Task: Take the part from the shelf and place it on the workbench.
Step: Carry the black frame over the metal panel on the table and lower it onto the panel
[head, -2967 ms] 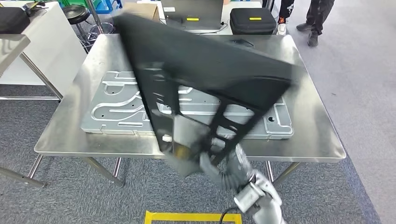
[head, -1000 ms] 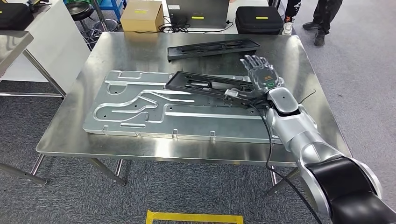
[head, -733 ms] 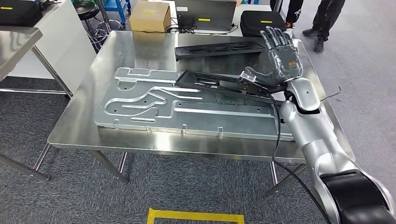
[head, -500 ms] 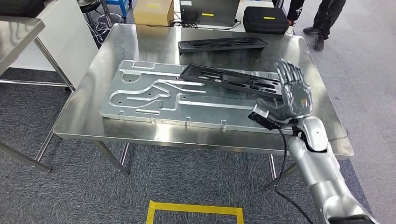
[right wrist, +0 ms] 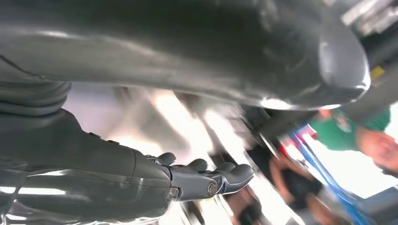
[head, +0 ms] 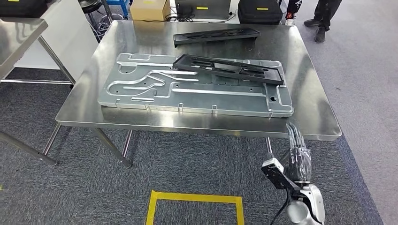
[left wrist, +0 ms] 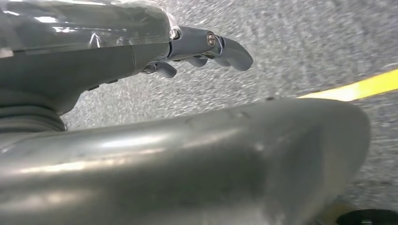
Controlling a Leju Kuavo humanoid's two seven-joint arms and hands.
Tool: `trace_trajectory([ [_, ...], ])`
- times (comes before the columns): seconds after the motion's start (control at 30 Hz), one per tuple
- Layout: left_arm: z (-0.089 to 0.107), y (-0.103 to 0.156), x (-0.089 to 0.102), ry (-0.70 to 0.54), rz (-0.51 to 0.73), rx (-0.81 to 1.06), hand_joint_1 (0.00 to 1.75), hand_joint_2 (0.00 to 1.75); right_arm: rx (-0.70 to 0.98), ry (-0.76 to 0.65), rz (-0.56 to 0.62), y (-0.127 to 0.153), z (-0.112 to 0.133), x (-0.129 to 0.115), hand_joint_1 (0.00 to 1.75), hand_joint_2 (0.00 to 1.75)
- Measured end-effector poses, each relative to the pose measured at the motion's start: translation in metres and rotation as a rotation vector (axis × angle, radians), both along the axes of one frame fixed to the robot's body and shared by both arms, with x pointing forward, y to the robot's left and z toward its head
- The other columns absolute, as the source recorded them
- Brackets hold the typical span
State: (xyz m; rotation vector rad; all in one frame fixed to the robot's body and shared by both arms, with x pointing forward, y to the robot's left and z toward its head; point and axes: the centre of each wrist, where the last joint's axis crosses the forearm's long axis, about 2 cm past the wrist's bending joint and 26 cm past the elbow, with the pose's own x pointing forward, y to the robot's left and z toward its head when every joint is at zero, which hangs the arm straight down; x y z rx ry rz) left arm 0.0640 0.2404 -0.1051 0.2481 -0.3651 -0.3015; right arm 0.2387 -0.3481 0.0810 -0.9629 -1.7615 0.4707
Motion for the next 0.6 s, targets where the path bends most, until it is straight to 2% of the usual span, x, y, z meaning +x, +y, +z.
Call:
trace_trajectory([
  [0.1, 0.0, 0.0, 0.002, 0.002, -0.013, 0.01, 0.0, 0.0, 0.18, 0.123, -0.076, 0.004, -0.035, -0.02, 0.0, 0.0],
  [0.17, 0.001, -0.001, 0.005, 0.001, -0.023, 0.013, 0.0, 0.0, 0.313, 0.272, -0.163, -0.003, -0.073, -0.034, 0.0, 0.0],
  [0.27, 0.001, -0.002, 0.006, -0.002, -0.037, 0.013, 0.0, 0.0, 0.563, 0.616, -0.38, -0.005, -0.133, -0.081, 0.0, 0.0],
  [0.33, 0.001, -0.003, 0.006, -0.005, -0.044, 0.014, 0.0, 0.0, 0.7, 0.876, -0.535, 0.006, -0.16, -0.119, 0.0, 0.0],
  [0.4, 0.001, -0.003, 0.006, -0.01, -0.051, 0.014, 0.0, 0.0, 0.782, 1.099, -0.639, 0.023, -0.174, -0.145, 0.0, 0.0],
  [0.47, 0.001, -0.003, 0.006, -0.012, -0.058, 0.015, 0.0, 0.0, 0.816, 1.287, -0.702, 0.042, -0.182, -0.16, 0.0, 0.0],
  [0.53, 0.001, -0.003, 0.006, -0.008, -0.062, 0.017, 0.0, 0.0, 0.831, 1.414, -0.735, 0.058, -0.185, -0.169, 0.0, 0.0],
  [0.6, 0.001, -0.003, 0.007, -0.002, -0.064, 0.022, 0.0, 0.0, 0.846, 1.47, -0.739, 0.068, -0.186, -0.17, 0.0, 0.0],
])
